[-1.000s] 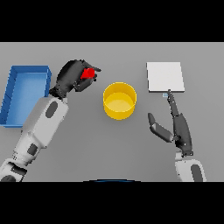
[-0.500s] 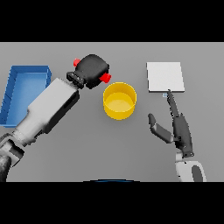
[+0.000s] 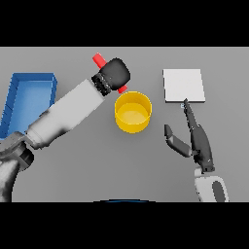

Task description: Pick up the red beaker and tilt it to pour out 1 green nut into yellow bowl. Pick up the yellow bowl and place it on the metallic measuring scale.

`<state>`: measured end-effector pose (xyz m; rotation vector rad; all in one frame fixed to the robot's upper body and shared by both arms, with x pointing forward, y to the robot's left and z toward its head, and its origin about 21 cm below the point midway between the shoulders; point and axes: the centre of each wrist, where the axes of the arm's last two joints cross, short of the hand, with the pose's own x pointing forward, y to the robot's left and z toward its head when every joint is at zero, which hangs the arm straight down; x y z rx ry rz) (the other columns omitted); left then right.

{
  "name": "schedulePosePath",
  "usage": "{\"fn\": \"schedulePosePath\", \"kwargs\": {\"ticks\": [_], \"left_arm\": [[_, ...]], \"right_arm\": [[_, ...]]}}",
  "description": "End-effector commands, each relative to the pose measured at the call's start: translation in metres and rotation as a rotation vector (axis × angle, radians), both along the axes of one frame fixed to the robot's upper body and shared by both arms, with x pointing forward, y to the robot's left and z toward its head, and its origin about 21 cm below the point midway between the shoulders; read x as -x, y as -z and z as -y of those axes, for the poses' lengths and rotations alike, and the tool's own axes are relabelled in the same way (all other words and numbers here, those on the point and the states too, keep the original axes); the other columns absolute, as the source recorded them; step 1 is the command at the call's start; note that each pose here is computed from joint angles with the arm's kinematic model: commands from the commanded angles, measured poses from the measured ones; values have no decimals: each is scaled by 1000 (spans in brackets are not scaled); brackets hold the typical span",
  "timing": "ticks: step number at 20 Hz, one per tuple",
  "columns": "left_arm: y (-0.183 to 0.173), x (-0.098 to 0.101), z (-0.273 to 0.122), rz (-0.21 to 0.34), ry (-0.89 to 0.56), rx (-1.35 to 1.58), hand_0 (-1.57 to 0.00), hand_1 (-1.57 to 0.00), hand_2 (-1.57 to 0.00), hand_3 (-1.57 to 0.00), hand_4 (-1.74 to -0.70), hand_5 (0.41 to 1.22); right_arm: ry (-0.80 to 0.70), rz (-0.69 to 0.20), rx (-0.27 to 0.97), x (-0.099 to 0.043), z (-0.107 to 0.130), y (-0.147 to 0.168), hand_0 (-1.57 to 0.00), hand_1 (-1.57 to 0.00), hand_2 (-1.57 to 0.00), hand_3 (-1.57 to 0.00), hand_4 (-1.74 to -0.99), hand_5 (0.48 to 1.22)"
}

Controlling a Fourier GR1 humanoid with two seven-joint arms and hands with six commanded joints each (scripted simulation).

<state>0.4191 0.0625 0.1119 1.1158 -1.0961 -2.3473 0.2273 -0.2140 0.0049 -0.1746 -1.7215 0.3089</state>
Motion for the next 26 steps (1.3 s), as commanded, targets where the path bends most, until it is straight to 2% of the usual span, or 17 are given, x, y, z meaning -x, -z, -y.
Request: {"fn": "schedulePosePath", "kwargs": {"ticks": [1, 5, 6, 9, 13, 15, 20, 23, 26], "left_arm": [[-3, -1, 3, 16, 18, -28, -1571, -1571, -1571, -1571, -1723, 1220], [2, 4, 14, 69, 56, -102, -1571, -1571, -1571, -1571, -1733, 1221], [3, 5, 16, 82, 74, -107, -1571, -1571, -1571, -1571, -1735, 1221], [11, 9, 21, 145, 112, -166, -1571, -1571, -1571, -1571, -1737, 1221], [6, 10, 31, 183, 174, -284, -1571, -1571, -1571, -1571, -1734, 1221], [-1, 9, 41, 211, 216, -362, -1571, -1571, -1571, -1571, -1733, 1221], [2, 16, 60, 240, 253, -497, -1571, -1571, -1571, -1571, -1728, 1221], [-16, 7, 60, 268, 271, -496, -1571, -1571, -1571, -1571, -1729, 1221], [-53, -11, 54, 305, 217, -454, -1571, -1571, -1571, -1571, -1725, 1221]], "right_arm": [[-6, 11, -10, 1, -1, 2, 1, 1, 1, 1, -1063, 697], [-11, 2, -21, 2, -6, 1, 1, 1, 1, 1, -1056, 693], [-21, 30, -28, 4, -8, -1, 1, 1, 1, 1, -1063, 699], [1, 21, -18, 1, -9, -2, 1, 1, 1, 1, -1055, 691], [10, 37, 6, 0, -5, 2, 1, 1, 1, 1, -1082, 677], [14, 36, 5, 2, -2, 4, 1, 1, 1, 1, -1073, 675], [11, 51, 8, 3, -6, 0, 1, 1, 1, 1, -1047, 681], [15, 41, 22, 1, -7, 0, 1, 1, 1, 1, -1027, 686], [19, 47, 23, 1, -6, 1, 1, 1, 1, 1, -1030, 683]]}}
